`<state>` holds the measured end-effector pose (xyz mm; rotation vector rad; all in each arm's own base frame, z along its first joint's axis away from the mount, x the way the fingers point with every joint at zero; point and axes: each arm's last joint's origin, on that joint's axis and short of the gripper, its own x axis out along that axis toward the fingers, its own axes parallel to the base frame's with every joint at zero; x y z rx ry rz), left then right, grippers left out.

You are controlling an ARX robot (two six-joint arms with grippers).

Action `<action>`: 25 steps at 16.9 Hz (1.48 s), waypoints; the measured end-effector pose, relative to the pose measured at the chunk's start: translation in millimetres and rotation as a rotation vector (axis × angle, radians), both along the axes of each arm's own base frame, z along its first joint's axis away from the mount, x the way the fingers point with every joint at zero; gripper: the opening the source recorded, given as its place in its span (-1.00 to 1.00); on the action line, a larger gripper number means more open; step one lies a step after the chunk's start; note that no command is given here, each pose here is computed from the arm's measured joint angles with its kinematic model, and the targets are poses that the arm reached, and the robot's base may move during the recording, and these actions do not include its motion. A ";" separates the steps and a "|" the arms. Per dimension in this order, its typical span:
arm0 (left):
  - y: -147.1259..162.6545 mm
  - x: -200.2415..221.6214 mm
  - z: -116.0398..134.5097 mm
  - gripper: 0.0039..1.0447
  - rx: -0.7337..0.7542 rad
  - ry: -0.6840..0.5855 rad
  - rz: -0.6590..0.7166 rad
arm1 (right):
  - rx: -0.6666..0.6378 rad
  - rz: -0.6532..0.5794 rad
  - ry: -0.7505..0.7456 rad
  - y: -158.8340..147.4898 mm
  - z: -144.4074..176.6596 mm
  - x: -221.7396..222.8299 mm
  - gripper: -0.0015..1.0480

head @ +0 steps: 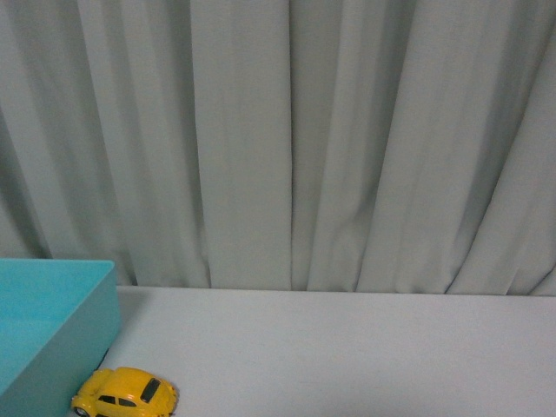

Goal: Wind up and store yellow beetle toy

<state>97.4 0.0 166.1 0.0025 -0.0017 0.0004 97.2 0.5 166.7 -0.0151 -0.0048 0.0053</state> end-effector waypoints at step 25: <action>7.0 207.9 71.0 0.88 0.165 0.471 -0.158 | 0.000 0.000 0.001 0.0 -0.1 0.0 0.87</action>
